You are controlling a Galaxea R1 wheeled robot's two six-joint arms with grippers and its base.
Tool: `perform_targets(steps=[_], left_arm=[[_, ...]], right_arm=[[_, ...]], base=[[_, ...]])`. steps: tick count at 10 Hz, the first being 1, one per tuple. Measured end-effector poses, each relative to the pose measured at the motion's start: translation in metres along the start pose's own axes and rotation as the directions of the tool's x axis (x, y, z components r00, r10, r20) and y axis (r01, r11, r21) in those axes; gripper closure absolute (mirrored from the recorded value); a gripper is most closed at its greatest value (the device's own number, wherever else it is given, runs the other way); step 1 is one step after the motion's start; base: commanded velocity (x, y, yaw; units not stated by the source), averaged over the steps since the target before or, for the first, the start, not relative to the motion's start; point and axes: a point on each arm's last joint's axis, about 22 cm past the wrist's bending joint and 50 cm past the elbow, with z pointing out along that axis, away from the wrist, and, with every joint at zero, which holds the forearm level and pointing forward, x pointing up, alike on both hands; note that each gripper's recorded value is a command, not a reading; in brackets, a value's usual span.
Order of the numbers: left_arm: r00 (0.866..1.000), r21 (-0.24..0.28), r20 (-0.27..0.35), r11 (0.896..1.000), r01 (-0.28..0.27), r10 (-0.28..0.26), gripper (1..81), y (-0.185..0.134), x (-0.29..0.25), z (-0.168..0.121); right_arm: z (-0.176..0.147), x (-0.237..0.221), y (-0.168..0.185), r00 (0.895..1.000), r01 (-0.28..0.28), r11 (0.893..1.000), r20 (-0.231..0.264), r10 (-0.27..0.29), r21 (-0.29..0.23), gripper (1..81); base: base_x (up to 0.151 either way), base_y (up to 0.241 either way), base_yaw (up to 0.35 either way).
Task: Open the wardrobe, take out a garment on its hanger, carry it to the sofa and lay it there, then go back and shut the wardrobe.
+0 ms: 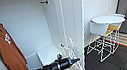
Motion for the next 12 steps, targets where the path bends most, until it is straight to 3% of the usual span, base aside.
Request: perform_targets(steps=[4,9,12], left_arm=[[1.0,0.007,-0.004,1.0,-0.002,0.002,81.1,-0.002,0.002,-0.005],[1.0,0.018,-0.007,1.0,-0.005,0.005,81.1,-0.003,0.003,-0.012],[1.0,0.014,0.001,1.0,-0.006,0.006,81.1,0.0,-0.001,-0.011]], right_arm=[[0.0,-0.001,0.001,1.0,0.003,1.0,0.002,-0.003,-0.001,1.0],[-0.024,-0.014,0.082,0.999,0.012,0.993,0.031,-0.008,-0.115,1.0],[-0.022,-0.028,0.071,0.999,0.005,0.995,0.048,0.0,-0.099,1.0]], base=[[0.0,0.0,-0.207],[0.0,0.0,-0.207],[0.0,0.0,-0.207]])
